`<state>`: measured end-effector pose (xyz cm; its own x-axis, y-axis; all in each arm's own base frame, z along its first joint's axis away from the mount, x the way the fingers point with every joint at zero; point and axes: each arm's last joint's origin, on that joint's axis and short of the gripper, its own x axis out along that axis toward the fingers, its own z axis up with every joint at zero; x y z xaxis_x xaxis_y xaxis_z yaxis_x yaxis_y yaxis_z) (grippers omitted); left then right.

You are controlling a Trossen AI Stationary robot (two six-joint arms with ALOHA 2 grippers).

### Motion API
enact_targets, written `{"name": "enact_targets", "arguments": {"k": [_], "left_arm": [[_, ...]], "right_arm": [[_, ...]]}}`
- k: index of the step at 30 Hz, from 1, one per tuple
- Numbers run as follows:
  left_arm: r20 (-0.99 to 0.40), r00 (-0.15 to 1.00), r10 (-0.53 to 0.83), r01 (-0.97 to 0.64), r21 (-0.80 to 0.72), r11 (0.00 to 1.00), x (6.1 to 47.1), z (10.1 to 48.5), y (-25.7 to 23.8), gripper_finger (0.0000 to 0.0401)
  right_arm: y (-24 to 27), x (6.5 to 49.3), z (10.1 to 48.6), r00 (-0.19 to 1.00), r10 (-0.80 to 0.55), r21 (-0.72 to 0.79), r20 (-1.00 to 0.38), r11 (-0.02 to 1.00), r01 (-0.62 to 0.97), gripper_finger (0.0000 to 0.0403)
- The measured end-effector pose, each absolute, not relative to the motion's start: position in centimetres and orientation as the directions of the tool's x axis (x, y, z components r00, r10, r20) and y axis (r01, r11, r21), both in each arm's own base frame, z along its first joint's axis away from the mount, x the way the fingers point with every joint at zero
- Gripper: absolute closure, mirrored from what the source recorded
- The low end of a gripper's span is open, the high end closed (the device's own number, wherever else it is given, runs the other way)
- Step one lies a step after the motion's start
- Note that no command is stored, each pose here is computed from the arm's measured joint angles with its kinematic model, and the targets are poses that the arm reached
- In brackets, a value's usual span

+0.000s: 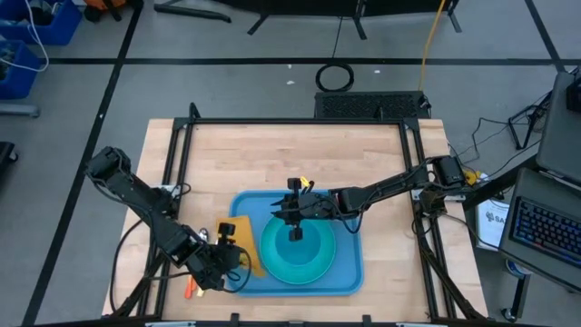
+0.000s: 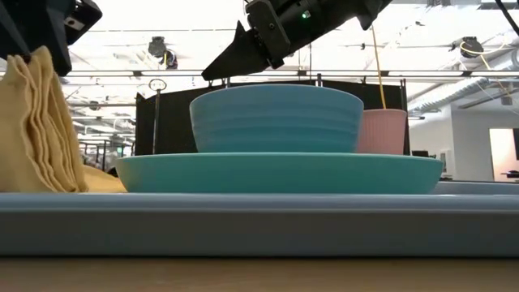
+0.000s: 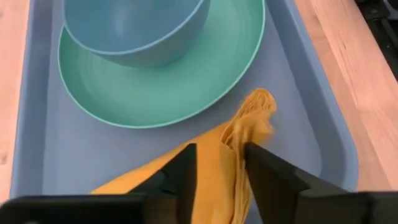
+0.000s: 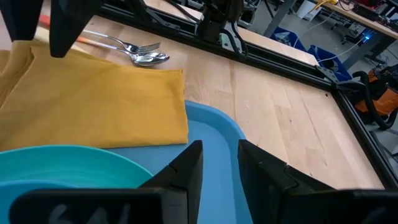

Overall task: Set up tray
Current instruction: Put the yellow napkin on the left green plate in the blue serving tray

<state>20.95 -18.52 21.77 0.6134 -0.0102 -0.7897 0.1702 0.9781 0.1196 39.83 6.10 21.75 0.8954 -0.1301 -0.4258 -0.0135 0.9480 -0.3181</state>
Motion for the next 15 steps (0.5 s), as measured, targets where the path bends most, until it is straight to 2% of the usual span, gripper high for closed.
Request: {"name": "enact_targets", "arguments": {"k": [4,8,15], "left_arm": [[-0.792,0.610,-0.014,0.171,0.114,0.979,20.93,21.76,-18.53,0.0215],[-0.810,0.582,-0.077,0.207,0.056,0.977,20.91,21.74,-18.77,0.0190],[-0.816,0.565,-0.117,0.238,0.026,0.971,20.91,21.76,-18.92,0.0183]], "right_arm": [[6.10,39.83,21.75,0.895,-0.130,-0.318,-0.426,0.948,-0.013,0.0312],[6.10,39.83,21.75,0.895,-0.130,-0.318,-0.426,0.948,-0.014,0.0312],[6.10,39.83,21.74,0.895,-0.130,-0.311,-0.426,0.950,-0.010,0.0312]]}}
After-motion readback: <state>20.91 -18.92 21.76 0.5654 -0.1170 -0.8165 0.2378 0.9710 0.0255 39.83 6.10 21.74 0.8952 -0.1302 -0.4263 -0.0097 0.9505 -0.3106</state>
